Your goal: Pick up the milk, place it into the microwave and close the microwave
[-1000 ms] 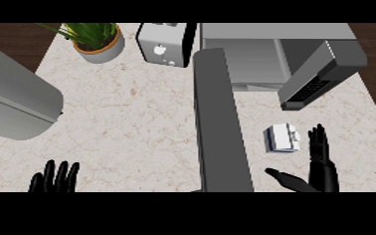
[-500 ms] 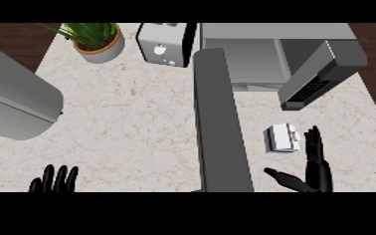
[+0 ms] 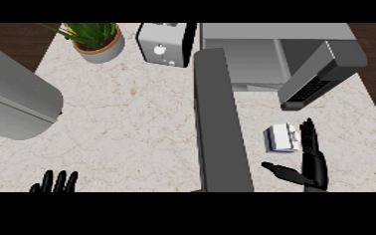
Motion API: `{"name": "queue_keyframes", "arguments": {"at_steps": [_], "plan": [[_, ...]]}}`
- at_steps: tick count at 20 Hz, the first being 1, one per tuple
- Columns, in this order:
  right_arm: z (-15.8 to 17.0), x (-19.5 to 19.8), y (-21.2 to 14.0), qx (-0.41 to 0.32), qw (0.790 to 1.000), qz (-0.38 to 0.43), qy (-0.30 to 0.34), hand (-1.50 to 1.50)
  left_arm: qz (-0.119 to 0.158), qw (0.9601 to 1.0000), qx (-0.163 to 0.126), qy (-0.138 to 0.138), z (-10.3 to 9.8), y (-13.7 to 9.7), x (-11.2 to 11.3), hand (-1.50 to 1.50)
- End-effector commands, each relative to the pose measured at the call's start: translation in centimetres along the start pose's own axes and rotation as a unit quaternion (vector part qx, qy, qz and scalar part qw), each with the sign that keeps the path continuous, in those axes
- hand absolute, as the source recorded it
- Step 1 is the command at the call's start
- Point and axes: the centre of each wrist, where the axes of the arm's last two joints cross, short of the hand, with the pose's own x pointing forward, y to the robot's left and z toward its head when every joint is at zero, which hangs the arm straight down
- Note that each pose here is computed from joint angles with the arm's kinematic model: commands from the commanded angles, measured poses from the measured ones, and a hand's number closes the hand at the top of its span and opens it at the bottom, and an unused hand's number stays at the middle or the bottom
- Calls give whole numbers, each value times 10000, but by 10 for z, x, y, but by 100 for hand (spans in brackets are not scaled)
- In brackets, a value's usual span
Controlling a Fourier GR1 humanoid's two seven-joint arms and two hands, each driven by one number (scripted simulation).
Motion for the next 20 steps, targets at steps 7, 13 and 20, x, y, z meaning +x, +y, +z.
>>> {"name": "queue_keyframes", "arguments": {"at_steps": [7, 13, 20], "plan": [[-26, -1, 19, -222, 9993, -281, -76, -150, -88, 10000, 4, -30, 0, 3, -7, -150], [-35, 2, 18, -496, 9966, 570, -335, 150, -59, 10000, -52, -18, -13, 5, 15, -150], [-46, 4, 33, -764, 9928, 840, -388, 150, -8, 9999, -151, 1, 7, 1, -10, -150]]}}
